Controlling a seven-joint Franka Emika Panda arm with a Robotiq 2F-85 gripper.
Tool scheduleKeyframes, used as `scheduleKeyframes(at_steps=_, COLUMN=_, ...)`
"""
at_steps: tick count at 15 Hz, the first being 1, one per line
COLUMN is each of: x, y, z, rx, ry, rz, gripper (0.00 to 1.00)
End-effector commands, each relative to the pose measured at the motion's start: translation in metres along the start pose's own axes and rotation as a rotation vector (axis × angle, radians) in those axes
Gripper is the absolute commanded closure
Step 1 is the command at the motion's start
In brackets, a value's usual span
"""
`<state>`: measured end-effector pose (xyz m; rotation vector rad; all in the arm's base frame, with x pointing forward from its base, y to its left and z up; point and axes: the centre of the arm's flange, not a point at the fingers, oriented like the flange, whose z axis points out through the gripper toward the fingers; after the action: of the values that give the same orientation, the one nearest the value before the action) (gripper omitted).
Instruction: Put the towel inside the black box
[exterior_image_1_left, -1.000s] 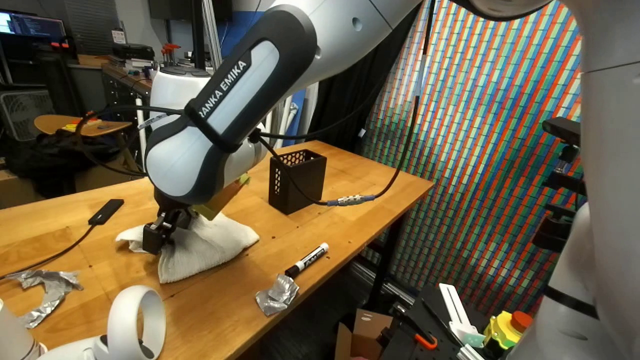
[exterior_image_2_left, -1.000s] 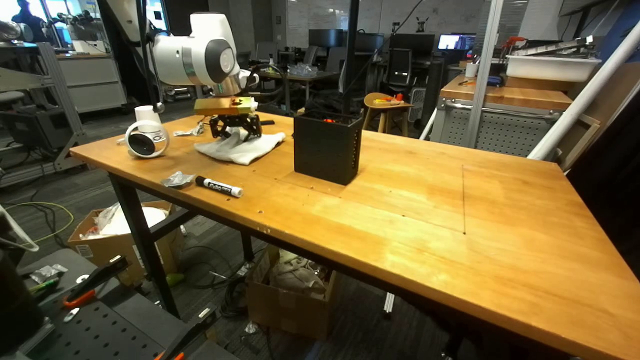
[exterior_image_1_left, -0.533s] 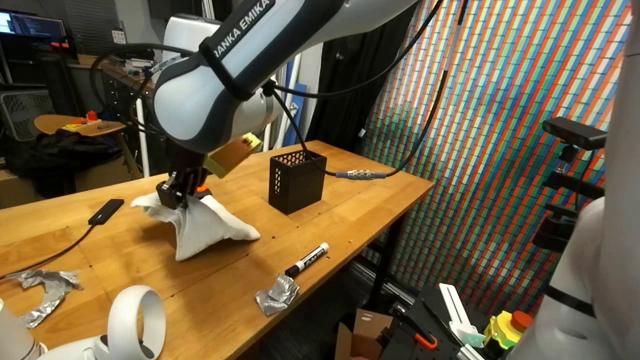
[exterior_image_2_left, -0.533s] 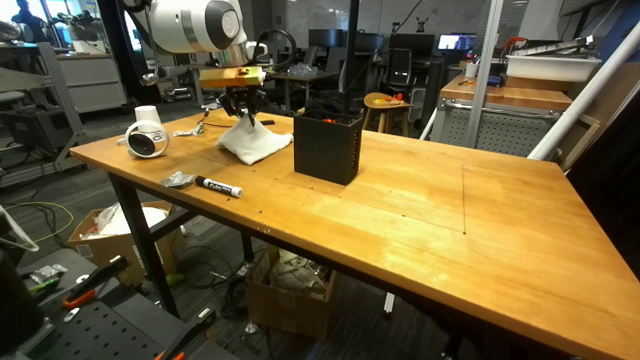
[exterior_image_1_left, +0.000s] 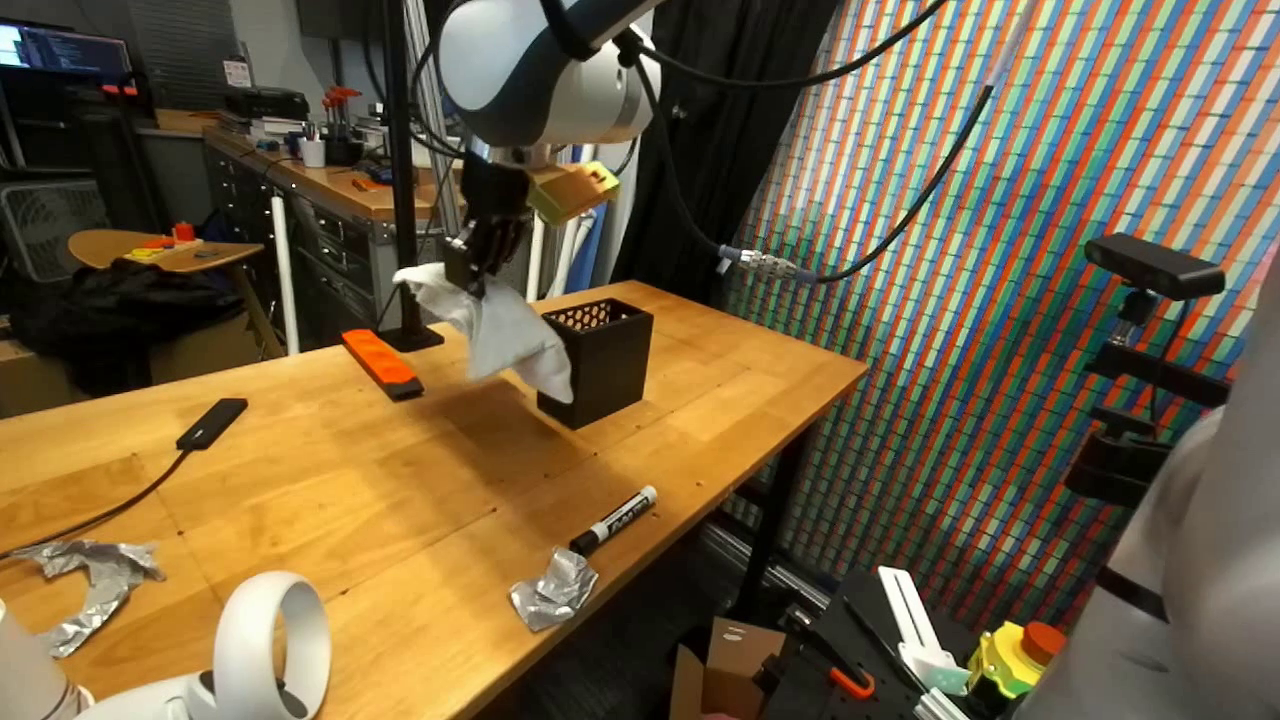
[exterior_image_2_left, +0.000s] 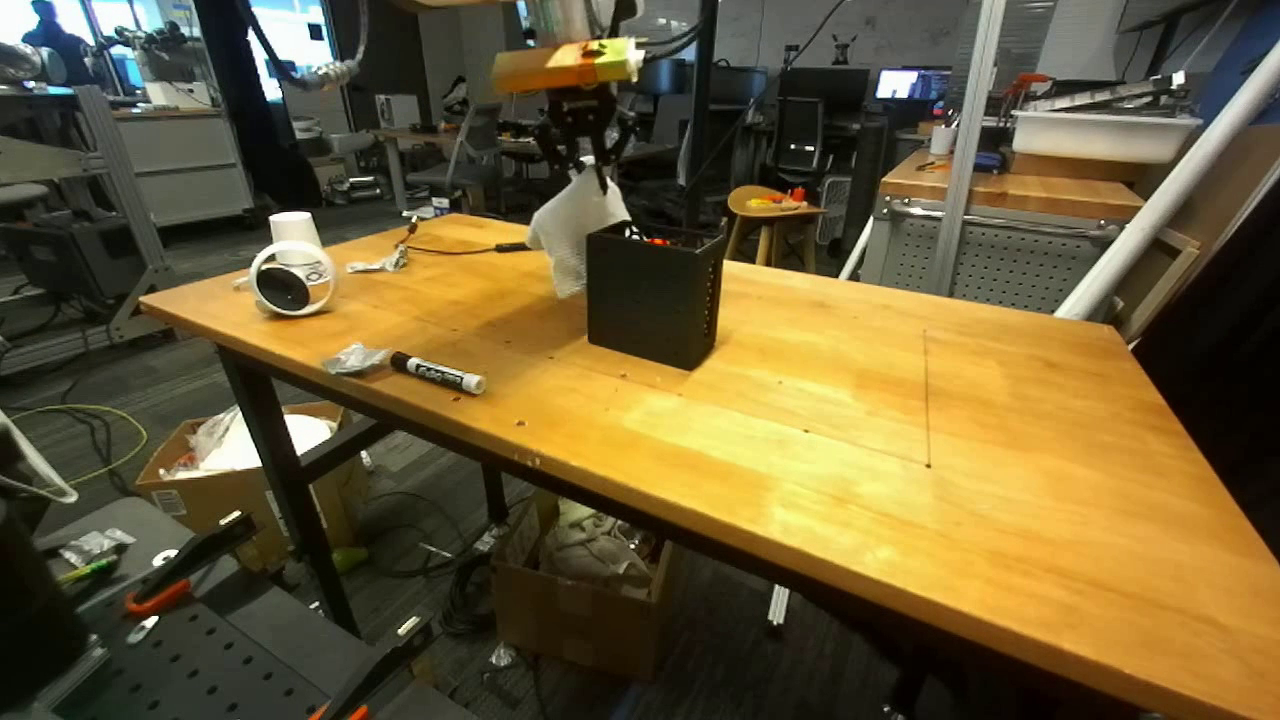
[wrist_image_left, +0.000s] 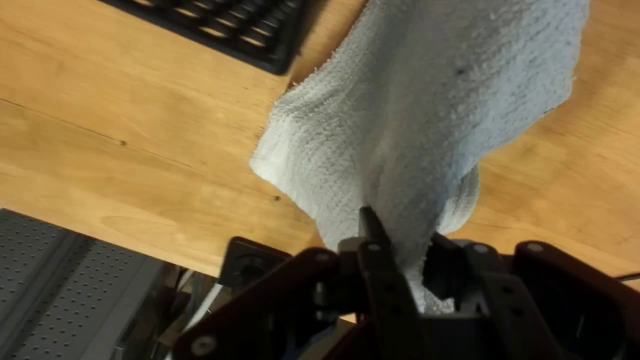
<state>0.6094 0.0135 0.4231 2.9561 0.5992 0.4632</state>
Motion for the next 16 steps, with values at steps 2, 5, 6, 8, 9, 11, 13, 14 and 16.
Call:
scheduleKeyframes(at_steps=2, x=-0.019, y=0.076, z=-0.022, rx=-0.064, ry=-0.078, rz=0.032, gripper=0.97)
scheduleKeyframes(at_steps=5, x=-0.049, y=0.104, z=-0.018, rx=-0.095, ry=-0.147, rz=0.038, gripper=0.97)
scheduleKeyframes(at_steps=6, x=-0.058, y=0.109, z=-0.016, rx=-0.100, ry=-0.168, rz=0.036, gripper=0.97)
scheduleKeyframes(at_steps=8, x=-0.076, y=0.121, z=-0.013, rx=-0.092, ry=-0.217, rz=0.031, gripper=0.97)
scheduleKeyframes(at_steps=9, x=-0.086, y=0.122, z=-0.012, rx=-0.088, ry=-0.239, rz=0.025, gripper=0.97)
scheduleKeyframes(at_steps=11, x=-0.096, y=0.123, z=-0.006, rx=-0.072, ry=-0.275, rz=0.011, gripper=0.97)
scheduleKeyframes(at_steps=13, x=-0.098, y=0.119, z=0.002, rx=-0.072, ry=-0.297, rz=0.002, gripper=0.97)
scheduleKeyframes(at_steps=14, x=-0.098, y=0.116, z=0.004, rx=-0.078, ry=-0.302, rz=0.002, gripper=0.97)
scheduleKeyframes(at_steps=16, x=-0.097, y=0.115, z=0.003, rx=-0.092, ry=-0.305, rz=-0.007, gripper=0.97)
